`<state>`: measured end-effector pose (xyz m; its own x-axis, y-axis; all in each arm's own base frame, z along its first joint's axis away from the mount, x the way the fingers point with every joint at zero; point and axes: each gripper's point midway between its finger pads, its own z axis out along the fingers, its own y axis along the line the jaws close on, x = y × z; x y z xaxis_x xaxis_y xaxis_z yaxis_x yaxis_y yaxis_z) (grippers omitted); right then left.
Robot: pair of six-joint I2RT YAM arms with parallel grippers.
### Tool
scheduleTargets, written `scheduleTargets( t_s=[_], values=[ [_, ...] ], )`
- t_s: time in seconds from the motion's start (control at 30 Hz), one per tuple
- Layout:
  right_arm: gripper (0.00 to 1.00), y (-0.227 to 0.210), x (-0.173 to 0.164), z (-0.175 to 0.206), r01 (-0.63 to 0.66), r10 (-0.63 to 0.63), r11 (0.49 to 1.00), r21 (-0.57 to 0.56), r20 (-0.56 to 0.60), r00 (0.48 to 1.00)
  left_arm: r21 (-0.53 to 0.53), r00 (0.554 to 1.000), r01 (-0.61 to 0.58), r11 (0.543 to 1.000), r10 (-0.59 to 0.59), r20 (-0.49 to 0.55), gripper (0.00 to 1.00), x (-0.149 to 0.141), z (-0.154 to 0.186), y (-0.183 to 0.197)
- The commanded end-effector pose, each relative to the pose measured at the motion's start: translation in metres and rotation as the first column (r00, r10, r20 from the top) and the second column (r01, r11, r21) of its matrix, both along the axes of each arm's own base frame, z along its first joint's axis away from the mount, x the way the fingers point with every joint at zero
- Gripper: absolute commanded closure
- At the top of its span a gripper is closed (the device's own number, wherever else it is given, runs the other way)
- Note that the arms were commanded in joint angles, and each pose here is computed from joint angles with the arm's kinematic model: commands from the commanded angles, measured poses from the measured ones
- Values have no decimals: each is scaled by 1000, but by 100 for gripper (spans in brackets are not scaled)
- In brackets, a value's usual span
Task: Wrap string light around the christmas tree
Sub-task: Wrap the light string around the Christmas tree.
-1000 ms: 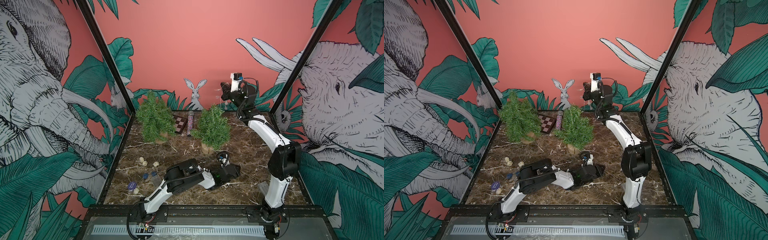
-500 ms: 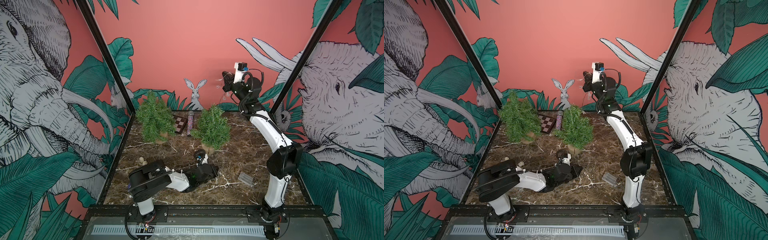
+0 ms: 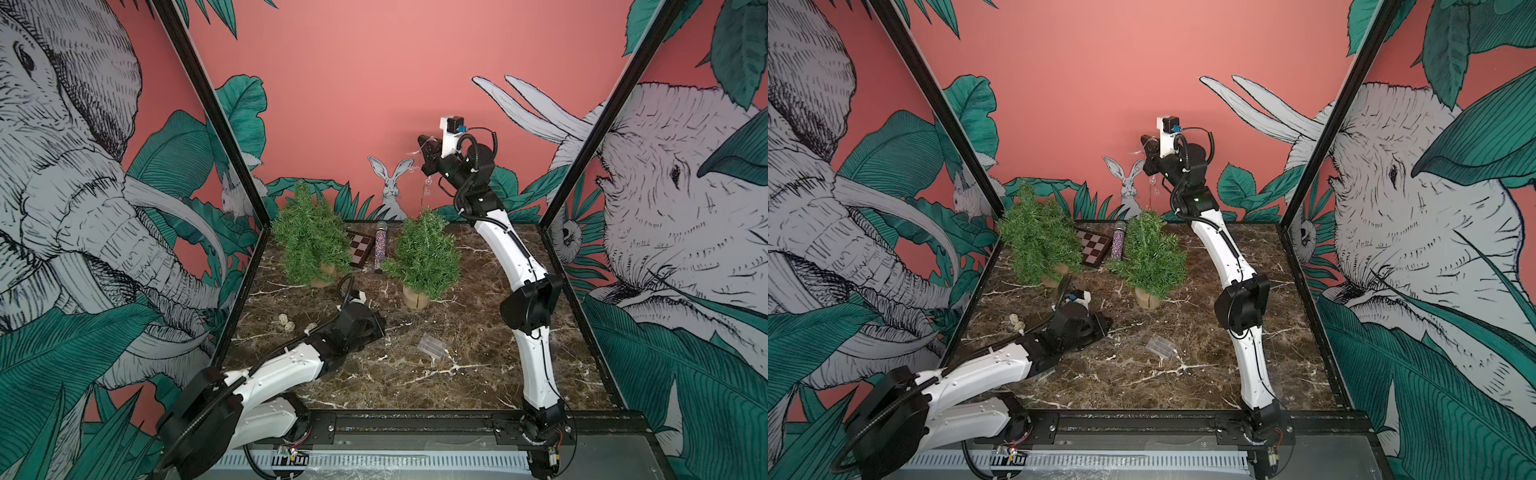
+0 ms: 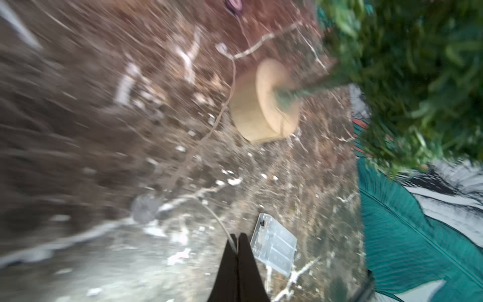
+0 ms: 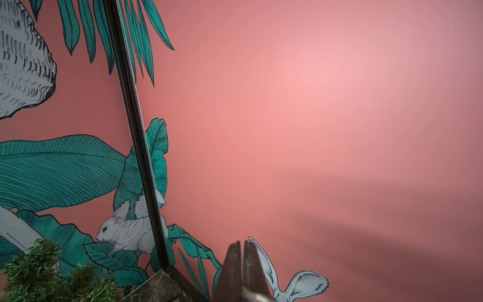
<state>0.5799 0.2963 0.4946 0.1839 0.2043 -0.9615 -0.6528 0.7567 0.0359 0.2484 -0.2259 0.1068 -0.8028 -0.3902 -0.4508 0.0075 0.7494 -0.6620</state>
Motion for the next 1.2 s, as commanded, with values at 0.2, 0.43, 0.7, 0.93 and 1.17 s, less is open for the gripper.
scheduleTargets(
  t_s=[0.2, 0.43, 0.7, 0.93, 1.17],
  values=[
    [100, 15, 20, -34, -35, 35, 999, 17, 4, 999, 150, 982, 57, 987, -28, -188, 100, 5, -42, 50],
    [100, 14, 28, -35, -10, 10, 1000, -10, 47, 999, 195, 997, 32, 980, -17, -79, 100, 28, -3, 63],
    [100, -20, 14, 26, 51, -65, 995, 87, 175, 982, 223, 999, 11, 975, -20, 40, 100, 55, 42, 73],
    [100, -51, 23, 37, 101, -150, 971, 217, 221, 964, 261, 989, -95, 961, 61, 137, 100, 104, 87, 94],
    [100, -79, 25, 50, 136, -208, 951, 277, 247, 946, 210, 965, -55, 976, -2, 262, 100, 138, 152, 72]
  ],
)
